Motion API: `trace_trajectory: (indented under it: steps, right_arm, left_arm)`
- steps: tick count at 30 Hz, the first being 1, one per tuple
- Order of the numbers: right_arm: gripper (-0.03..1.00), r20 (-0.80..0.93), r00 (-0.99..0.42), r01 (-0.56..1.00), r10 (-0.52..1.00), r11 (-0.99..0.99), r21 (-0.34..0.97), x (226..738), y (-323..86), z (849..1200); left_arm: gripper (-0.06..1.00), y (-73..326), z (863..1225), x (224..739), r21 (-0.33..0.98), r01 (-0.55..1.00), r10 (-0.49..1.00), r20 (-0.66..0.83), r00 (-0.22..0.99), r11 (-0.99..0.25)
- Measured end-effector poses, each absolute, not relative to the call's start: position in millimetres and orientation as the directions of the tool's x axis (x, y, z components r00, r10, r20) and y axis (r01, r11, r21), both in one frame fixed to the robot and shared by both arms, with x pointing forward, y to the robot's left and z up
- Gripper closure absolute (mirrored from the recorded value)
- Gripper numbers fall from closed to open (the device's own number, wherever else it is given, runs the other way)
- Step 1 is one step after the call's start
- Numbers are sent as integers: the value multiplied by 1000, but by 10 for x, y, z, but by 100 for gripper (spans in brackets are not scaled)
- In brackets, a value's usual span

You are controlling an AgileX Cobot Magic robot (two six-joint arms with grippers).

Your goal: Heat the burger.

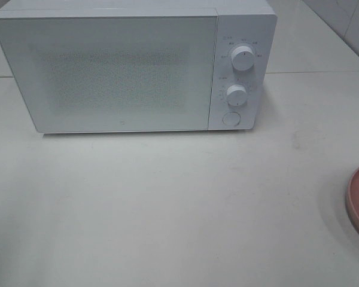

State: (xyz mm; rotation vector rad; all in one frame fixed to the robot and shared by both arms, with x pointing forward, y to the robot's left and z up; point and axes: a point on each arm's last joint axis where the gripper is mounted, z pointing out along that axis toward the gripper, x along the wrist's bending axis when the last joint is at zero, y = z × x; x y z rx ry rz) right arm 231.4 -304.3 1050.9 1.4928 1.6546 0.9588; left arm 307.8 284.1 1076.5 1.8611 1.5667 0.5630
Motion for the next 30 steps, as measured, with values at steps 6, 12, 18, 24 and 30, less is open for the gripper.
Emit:
trace_trajectory:
  steps: [6,12,18,24,30]
  right_arm:
    - [21,-21,-90,477,996,62,877,2314,-3043,10509]
    - [21,-21,-90,477,996,62,877,2314,-3043,10509]
    - [21,-21,-90,477,996,62,877,2314,-3043,10509]
    - [21,-20,-90,477,996,61,877,2314,-3043,10509]
    - [21,-20,-90,477,996,61,877,2314,-3043,10509]
  left_arm:
    - [-5,2899,10653,2674,813,581,994,-24,109,-44]
    - [-5,2983,10591,2383,880,475,1000,-21,-22,29]
    - [-5,2964,10561,2310,896,443,999,-36,-10,37]
    - [-5,2928,10560,2312,897,443,999,-33,35,14]
    - [-5,2928,10560,2312,897,443,999,-33,36,13]
